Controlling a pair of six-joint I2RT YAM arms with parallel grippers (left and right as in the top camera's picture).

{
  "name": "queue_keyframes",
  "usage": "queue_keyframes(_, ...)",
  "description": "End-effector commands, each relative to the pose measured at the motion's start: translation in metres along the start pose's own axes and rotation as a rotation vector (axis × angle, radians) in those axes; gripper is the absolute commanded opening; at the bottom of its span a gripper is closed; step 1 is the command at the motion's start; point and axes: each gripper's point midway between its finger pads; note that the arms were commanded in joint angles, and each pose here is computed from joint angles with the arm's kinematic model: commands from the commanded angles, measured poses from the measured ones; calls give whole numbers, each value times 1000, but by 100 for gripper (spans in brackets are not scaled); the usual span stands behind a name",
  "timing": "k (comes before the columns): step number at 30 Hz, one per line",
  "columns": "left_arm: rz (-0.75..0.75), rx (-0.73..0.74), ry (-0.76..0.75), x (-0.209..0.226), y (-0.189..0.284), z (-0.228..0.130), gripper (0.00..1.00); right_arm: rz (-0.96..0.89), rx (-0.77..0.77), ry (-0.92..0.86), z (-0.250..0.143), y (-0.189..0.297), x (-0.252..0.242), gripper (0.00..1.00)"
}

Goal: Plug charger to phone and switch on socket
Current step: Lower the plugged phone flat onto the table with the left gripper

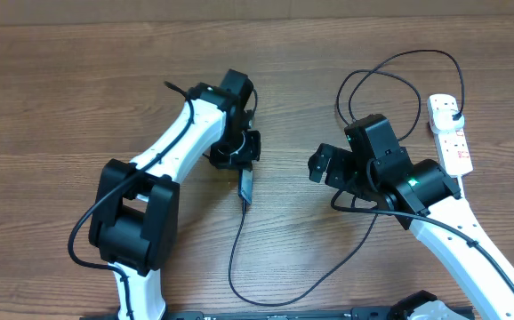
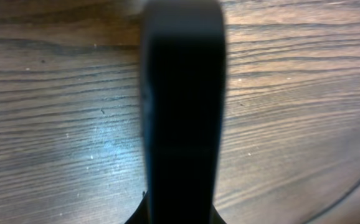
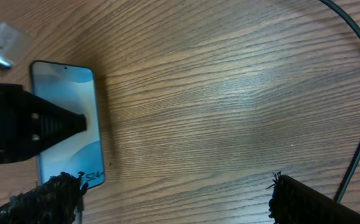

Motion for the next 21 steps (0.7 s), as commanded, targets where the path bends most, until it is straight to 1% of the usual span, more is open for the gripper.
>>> queue_keyframes(1,53,4,19,6,-13,-6,4,4,-19,5,6,3,2,100)
queue_keyframes(5,67,7,8,7,-23,-11,6,4,-19,5,6,3,2,100)
queue_keyframes(8,105,5,17,16,-29,-14,13,4,-19,5,6,3,2,100)
queue_keyframes(11,120,15,37,22,-35,-18,17,4,-19,5,6,3,2,100)
queue_keyframes(13,123,21,38,25,-39,-21,22,4,-19,5,6,3,2,100)
queue_keyframes(18,132,20,38,28,-43,-23,27,4,-19,5,6,3,2,100)
queue_keyframes(21,148,10,37,31,-43,-21,28,4,-19,5,6,3,2,100)
Point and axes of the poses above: each gripper's point midway between its finger pads, its own y axis back along the fingers, its own x axis along the line the jaws close on, z = x × y
